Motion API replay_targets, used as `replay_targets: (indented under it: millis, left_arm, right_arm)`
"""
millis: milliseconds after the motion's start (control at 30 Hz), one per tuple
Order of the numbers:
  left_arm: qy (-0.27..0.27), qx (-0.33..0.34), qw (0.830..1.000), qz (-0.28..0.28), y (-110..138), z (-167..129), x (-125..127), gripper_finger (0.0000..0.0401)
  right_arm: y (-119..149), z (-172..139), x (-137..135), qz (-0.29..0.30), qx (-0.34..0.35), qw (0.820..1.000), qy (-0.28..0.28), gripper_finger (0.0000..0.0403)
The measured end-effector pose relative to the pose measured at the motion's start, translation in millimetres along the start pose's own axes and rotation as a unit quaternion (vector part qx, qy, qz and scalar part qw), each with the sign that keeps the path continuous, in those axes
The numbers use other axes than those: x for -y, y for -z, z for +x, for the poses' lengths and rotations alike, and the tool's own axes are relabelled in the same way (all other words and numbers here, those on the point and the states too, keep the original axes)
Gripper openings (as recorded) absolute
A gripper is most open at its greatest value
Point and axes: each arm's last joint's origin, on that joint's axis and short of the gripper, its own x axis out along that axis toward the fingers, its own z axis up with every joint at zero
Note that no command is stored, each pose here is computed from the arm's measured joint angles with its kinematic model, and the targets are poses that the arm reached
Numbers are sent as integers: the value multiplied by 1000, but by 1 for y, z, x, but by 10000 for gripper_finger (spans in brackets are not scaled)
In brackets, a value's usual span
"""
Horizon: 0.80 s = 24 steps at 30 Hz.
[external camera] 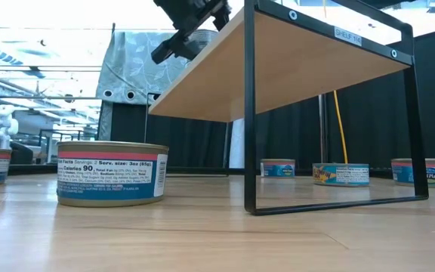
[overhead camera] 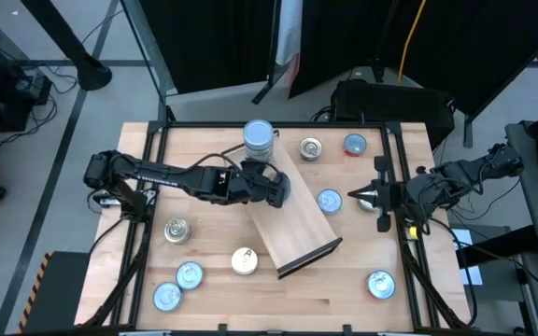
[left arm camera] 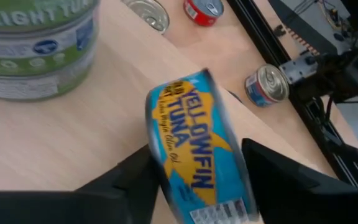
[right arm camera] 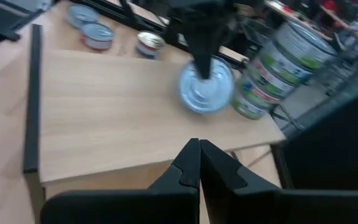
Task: Stack canned seafood by type on shelf
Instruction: Put the top left light blue tuna can on the shelf
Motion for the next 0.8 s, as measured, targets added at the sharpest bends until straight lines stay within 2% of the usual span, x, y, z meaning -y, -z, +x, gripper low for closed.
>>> replay_targets:
  millis: [267,367,533,600,700,800]
  left_arm:
    - [-20,-4,999,47,5,-2,-2,285]
    - [-41,-16,995,84,7,-5,-7,292]
    - [-85,-41,989,112,11,-7,-17,294]
    - [-83,-43,989,118,13,-8,-15,294]
    - [-52,-41,985,157,21,-16,-3,294]
    - [-36,-4,980,194,32,-27,9,294]
  right_arm:
    - [-1,0,-3,-18,12,999,-47,0]
    - [0,0,-3,-19,9,999,-48,0]
    - [3,0,-3,-23,-6,998,-52,0]
    - [5,0,-4,-16,-17,998,-54,0]
    - [9,1,-6,-9,-27,998,-63,0]
    - [14,9,-11,-13,-17,998,-66,0]
